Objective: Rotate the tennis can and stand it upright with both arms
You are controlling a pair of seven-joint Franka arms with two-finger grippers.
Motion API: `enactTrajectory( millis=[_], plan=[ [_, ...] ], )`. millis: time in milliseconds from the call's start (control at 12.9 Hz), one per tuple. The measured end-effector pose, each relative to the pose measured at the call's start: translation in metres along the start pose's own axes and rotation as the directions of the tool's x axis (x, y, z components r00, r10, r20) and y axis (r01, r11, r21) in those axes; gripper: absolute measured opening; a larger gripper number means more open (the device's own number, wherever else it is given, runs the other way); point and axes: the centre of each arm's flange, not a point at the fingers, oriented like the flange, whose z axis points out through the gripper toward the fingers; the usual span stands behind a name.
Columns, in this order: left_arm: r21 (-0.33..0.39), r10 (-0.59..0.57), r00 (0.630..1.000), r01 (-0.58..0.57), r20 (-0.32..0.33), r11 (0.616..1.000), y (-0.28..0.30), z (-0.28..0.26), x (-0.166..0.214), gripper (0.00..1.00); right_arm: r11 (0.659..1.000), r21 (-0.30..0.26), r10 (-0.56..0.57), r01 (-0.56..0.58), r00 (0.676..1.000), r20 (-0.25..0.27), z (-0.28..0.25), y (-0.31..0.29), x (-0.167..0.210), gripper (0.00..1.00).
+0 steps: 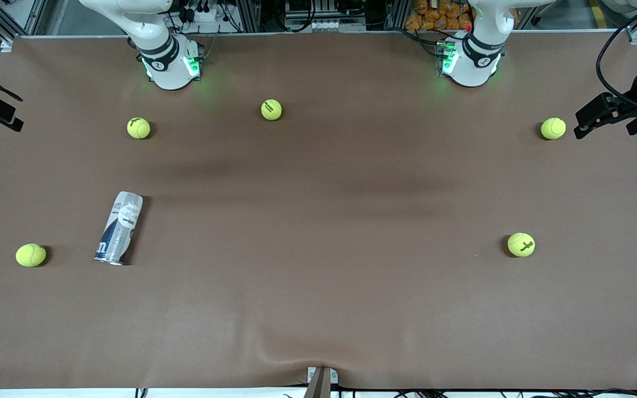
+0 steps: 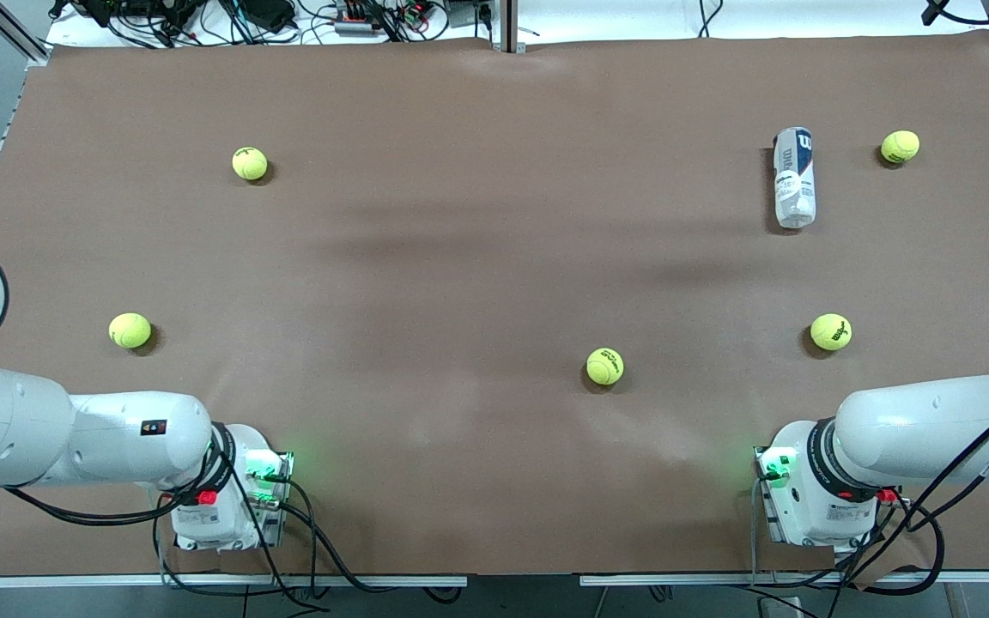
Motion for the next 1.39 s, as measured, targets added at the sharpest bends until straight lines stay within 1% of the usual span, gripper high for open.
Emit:
enactTrajectory(
  millis=[464, 619, 696, 851, 1082, 1237, 1392],
  plan=[
    [0.0, -0.002, 1.0, 0.002, 0.005, 1.0, -0.001, 0.003, 0.002, 1.0, 1.0, 0.0, 0.0, 0.0, 1.0, 0.005, 0.002, 0.0, 0.0, 1.0],
    [0.0, -0.006, 1.0, 0.006, 0.006, 1.0, -0.003, 0.004, 0.003, 1.0, 1.0, -0.002, -0.002, 0.002, 1.0, 0.024, 0.01, -0.001, 0.005, 1.0],
    [0.0, -0.007, 1.0, 0.007, 0.007, 1.0, -0.003, 0.004, 0.004, 1.0, 1.0, -0.003, -0.003, 0.003, 0.999, 0.043, 0.02, -0.002, 0.01, 1.0],
    [0.0, -0.006, 1.0, 0.006, 0.016, 1.0, -0.003, 0.006, 0.004, 1.0, 1.0, -0.008, -0.008, 0.009, 0.995, 0.1, 0.056, -0.007, 0.03, 1.0],
    [0.001, -0.006, 1.0, 0.006, 0.026, 1.0, -0.003, 0.008, 0.004, 1.0, 0.999, -0.016, -0.03, 0.033, 0.985, 0.172, 0.136, -0.021, 0.076, 1.0],
    [0.001, -0.006, 1.0, 0.006, 0.027, 1.0, -0.003, 0.009, 0.004, 1.0, 0.997, -0.015, -0.078, 0.082, 0.978, 0.196, 0.198, -0.032, 0.107, 1.0],
    [0.001, -0.006, 1.0, 0.006, 0.027, 1.0, -0.003, 0.009, 0.004, 1.0, 0.992, -0.011, -0.118, 0.123, 0.974, 0.194, 0.256, -0.034, 0.132, 1.0]
  ],
)
